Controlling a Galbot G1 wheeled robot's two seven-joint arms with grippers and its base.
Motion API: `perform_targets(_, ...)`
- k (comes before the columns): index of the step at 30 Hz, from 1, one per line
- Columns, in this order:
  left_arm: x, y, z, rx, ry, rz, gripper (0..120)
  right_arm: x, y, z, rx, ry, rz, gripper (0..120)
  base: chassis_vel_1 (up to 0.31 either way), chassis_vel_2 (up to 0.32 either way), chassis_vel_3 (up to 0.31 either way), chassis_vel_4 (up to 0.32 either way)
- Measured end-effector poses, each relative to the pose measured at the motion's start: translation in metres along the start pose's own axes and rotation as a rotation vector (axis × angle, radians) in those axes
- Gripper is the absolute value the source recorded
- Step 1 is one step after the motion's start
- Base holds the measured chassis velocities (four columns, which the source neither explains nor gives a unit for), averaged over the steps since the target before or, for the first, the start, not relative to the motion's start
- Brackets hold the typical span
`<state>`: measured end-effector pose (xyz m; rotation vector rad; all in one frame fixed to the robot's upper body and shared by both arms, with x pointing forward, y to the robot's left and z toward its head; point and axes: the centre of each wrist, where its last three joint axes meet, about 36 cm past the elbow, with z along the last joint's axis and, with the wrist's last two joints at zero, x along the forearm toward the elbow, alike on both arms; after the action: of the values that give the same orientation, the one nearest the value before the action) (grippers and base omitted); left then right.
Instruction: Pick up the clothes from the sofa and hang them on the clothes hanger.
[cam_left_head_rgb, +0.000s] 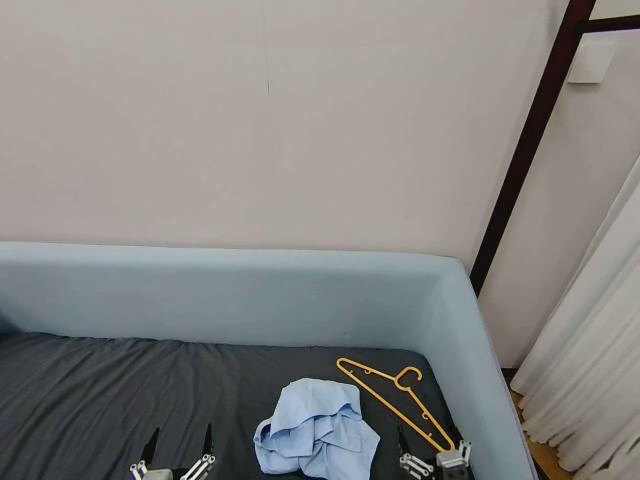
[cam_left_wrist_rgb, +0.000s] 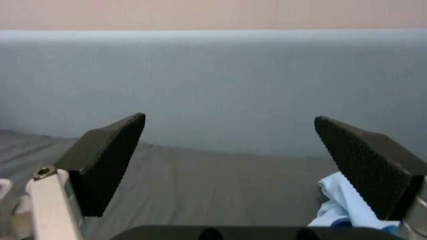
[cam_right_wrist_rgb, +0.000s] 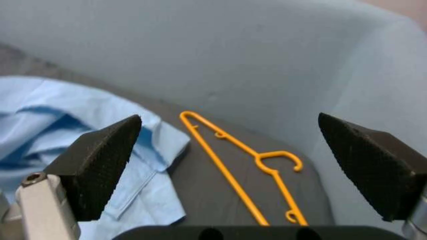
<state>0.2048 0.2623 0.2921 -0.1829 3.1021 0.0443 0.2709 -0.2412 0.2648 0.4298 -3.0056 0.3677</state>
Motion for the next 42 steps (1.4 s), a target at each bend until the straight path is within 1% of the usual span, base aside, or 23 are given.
perform_targets(3,0.004,0.001,0.001,0.001,0.004,0.006,100,-0.006,0.003,0.010,0.053,0.017,-0.079,100,0.000,0.000,0.000,0.000)
perform_targets(4,0.004,0.001,0.001,0.001,0.004,0.006,100,-0.006,0.003,0.010,0.053,0.017,-0.079,100,0.000,0.000,0.000,0.000)
perform_targets(6,0.007,0.002,0.002,-0.002,0.008,0.011,100,-0.007,0.002,0.014,0.082,0.024,-0.120,100,0.000,0.000,0.000,0.000)
perform_targets(8,0.012,0.003,0.004,-0.006,0.018,0.021,100,-0.014,-0.003,0.024,0.138,0.036,-0.181,100,0.000,0.000,0.000,0.000)
perform_targets(10,0.013,0.002,0.004,-0.002,0.024,0.023,100,-0.018,-0.004,0.027,0.149,0.038,-0.193,100,0.000,0.000,0.000,0.000)
perform_targets(13,0.018,-0.002,0.004,0.005,0.034,0.033,100,-0.042,-0.007,0.036,0.188,0.033,-0.231,100,0.000,0.000,0.000,0.000)
perform_targets(15,0.019,-0.003,0.003,0.005,0.035,0.037,100,-0.046,-0.007,0.037,0.197,0.030,-0.241,100,0.000,0.000,0.000,0.000)
perform_targets(16,0.021,-0.003,0.003,-0.001,0.036,0.049,100,-0.058,-0.009,0.039,0.240,0.015,-0.286,100,0.000,0.000,0.000,0.000)
perform_targets(18,0.022,0.001,0.002,-0.017,0.035,0.066,100,-0.068,-0.012,0.039,0.283,-0.001,-0.339,100,0.000,0.000,0.000,0.000)
perform_targets(23,0.024,0.009,-0.001,-0.041,0.030,0.086,100,-0.083,-0.012,0.042,0.336,-0.012,-0.399,100,0.000,0.000,0.000,0.000)
perform_targets(26,0.026,0.010,-0.001,-0.045,0.029,0.086,100,-0.089,-0.007,0.045,0.347,-0.004,-0.401,100,0.000,0.000,0.000,0.000)
perform_targets(29,0.030,0.009,0.001,-0.042,0.037,0.079,100,-0.098,0.002,0.054,0.383,0.005,-0.411,100,0.000,0.000,0.000,0.000)
perform_targets(35,0.033,0.009,0.003,-0.042,0.040,0.068,100,-0.105,0.010,0.062,0.439,0.007,-0.420,100,0.000,0.000,0.000,0.000)
perform_targets(38,0.032,0.010,0.003,-0.042,0.036,0.063,100,-0.113,0.013,0.067,0.475,0.009,-0.393,100,0.000,0.000,0.000,0.000)
perform_targets(42,0.030,0.011,0.002,-0.041,0.032,0.059,100,-0.119,0.013,0.069,0.483,0.021,-0.376,97,0.000,0.000,0.000,0.000)
